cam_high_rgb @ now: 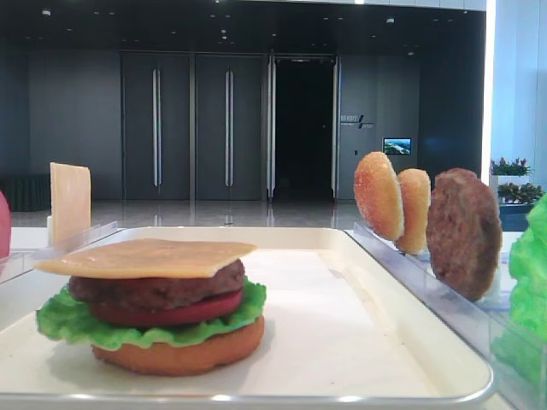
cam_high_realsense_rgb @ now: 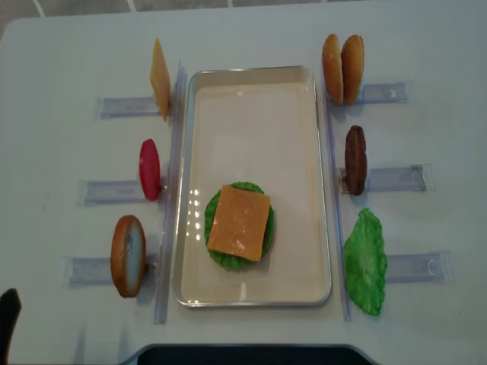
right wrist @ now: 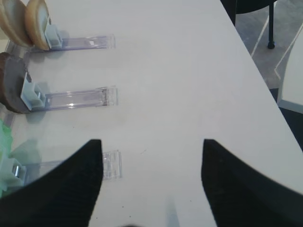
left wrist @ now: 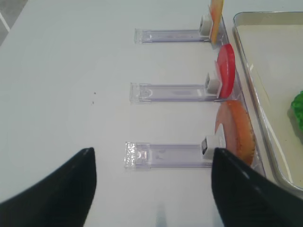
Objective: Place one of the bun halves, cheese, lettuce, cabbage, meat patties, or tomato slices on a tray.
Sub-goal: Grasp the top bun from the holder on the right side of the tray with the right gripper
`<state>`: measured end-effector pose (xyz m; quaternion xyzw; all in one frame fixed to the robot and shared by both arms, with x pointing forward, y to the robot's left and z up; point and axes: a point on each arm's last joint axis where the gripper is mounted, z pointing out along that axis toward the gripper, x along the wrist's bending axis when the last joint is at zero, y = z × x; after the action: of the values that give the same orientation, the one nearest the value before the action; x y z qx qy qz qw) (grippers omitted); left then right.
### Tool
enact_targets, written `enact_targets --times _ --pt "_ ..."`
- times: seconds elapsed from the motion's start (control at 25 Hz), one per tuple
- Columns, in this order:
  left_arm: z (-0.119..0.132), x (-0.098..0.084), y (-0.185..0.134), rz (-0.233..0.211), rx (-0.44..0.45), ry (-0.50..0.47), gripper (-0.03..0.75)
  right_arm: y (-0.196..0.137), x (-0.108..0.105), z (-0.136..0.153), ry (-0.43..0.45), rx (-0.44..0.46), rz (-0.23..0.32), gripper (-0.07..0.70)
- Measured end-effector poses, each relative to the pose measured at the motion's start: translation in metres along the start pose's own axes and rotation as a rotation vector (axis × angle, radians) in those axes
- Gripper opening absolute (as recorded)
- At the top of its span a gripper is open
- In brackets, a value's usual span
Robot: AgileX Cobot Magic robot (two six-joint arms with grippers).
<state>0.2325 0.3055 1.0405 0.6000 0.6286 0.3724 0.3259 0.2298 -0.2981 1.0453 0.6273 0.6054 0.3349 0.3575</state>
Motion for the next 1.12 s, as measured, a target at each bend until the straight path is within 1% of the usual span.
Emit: enact_targets --times 1.12 --pt "0.0 0.0 0.0 0.0 0.0 0.0 0.577 0.0 0.0 0.0 0.0 0.0 0.0 0.459"
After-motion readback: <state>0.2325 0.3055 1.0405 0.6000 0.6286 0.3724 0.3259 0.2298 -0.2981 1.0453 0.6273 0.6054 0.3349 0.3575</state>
